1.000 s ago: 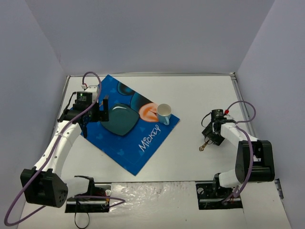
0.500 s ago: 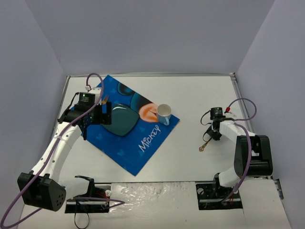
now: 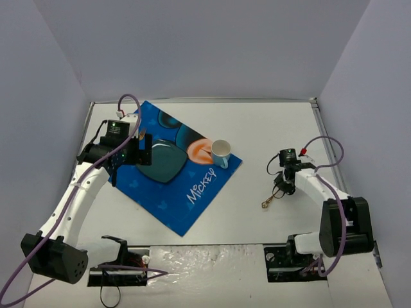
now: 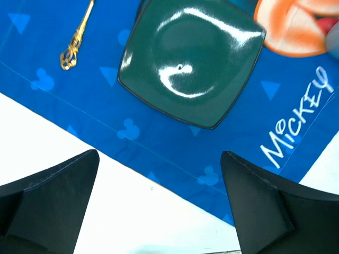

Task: Set the dinner table for one person

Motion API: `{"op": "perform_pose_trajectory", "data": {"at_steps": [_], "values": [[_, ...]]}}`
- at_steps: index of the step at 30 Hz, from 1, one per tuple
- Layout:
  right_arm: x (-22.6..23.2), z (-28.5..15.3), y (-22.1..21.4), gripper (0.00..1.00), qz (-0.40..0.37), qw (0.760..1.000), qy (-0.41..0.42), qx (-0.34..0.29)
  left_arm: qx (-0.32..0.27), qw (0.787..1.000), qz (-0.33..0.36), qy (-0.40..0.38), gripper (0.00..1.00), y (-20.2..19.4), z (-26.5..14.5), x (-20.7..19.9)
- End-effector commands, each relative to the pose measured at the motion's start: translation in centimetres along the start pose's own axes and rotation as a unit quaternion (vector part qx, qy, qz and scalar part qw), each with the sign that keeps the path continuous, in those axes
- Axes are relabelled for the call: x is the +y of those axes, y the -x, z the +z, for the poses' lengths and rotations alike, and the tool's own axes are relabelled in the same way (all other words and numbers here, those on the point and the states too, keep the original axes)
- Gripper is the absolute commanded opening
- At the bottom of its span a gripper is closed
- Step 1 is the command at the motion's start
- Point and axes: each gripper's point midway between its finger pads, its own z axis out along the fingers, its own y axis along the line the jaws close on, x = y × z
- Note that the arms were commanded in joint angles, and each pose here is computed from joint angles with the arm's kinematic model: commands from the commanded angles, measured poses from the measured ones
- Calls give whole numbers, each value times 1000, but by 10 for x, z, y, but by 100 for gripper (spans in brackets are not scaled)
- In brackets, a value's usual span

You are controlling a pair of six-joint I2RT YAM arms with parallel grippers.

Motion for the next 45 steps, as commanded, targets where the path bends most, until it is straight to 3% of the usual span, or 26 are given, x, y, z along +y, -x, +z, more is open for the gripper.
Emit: {"op": "perform_pose_trajectory", "data": {"at_steps": [1,11,17,20,27,32,45], "values": [[56,-58,6,0,12,997,74,-27,-43,999,-15,-1,97,33,-21,-4],[190,-153,-72,0,-57,974,216,-31,-60,997,-37,4,97,48,-30,-4],[268,-176,-131,0,-106,962,252,-16,-72,996,-48,27,97,55,-38,4],[290,-166,-158,0,-125,961,247,0,-76,995,-50,32,97,55,-42,7],[304,-130,-179,0,-125,969,212,3,-78,994,-51,52,97,49,-49,14],[290,-90,-181,0,-101,981,163,0,-75,994,-51,54,97,44,-48,16],[273,-54,-170,0,-60,991,116,2,-66,995,-51,50,97,41,-40,14]]}}
